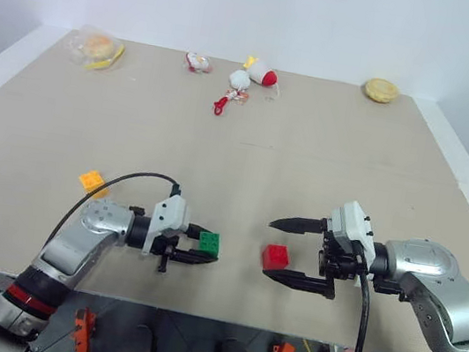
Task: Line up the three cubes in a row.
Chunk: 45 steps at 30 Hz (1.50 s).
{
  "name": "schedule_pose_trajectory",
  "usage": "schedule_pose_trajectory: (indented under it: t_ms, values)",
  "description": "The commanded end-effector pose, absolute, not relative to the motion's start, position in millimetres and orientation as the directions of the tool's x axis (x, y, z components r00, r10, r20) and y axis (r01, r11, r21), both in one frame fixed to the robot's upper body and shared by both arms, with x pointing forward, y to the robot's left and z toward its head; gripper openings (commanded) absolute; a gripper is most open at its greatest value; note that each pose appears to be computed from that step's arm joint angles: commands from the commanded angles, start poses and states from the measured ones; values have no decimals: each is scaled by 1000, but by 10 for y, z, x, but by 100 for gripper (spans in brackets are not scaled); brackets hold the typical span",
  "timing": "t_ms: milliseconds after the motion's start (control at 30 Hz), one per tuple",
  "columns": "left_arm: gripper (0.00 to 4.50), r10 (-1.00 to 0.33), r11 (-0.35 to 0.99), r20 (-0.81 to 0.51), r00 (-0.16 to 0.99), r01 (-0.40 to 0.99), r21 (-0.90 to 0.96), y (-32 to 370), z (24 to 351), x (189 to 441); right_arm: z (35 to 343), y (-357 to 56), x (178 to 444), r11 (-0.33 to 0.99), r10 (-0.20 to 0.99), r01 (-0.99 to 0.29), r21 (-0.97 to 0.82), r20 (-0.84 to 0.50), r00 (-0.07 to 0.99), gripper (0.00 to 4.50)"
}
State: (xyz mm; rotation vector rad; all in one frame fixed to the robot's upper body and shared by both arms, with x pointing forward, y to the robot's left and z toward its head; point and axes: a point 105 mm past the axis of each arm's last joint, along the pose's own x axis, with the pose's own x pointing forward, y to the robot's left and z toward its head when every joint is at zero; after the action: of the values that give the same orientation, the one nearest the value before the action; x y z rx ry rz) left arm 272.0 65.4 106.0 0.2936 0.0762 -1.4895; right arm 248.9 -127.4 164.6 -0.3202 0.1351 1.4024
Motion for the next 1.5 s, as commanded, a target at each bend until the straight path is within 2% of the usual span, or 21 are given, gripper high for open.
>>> schedule_pose_trajectory:
  t_ms: [33,400,700,767,833,967,1067,1233,1333,1500]
  values:
    - [135,-973,15,-223,53,985,171,559,1135,2731,1775,-1273,2444,125,949,-974,-188,-264,173,450]
    - [135,-956,-56,-294,0,981,184,480,1093,2809,1785,-1234,2451,142,949,-972,-186,-253,187,450]
    - [135,-954,-71,-300,-10,979,193,436,1080,2819,1798,-1241,2462,154,947,-970,-187,-251,199,450]
    - [239,-953,-71,-303,-10,978,194,440,1080,2822,1798,-1242,2465,154,947,-970,-187,-251,199,450]
    - [294,-952,-70,-306,-8,979,191,446,1077,2824,1798,-1242,2469,154,947,-970,-187,-251,198,450]
    - [443,-951,-64,-309,-1,979,193,454,1075,2830,1799,-1240,2482,153,948,-970,-186,-250,198,450]
    - [447,-959,-37,-282,23,978,206,468,1149,2853,1807,-1240,2484,152,949,-971,-186,-247,196,450]
    - [447,-984,129,-99,148,976,176,576,1589,2903,1897,-1241,2484,160,960,-972,-172,-203,194,450]
    - [447,-951,306,13,308,938,161,743,1855,2961,2038,-1197,2502,171,971,-970,-171,-135,195,450]
    - [447,-850,527,79,521,840,132,1120,2007,3017,2177,-1093,2558,183,979,-967,-175,-59,195,450]
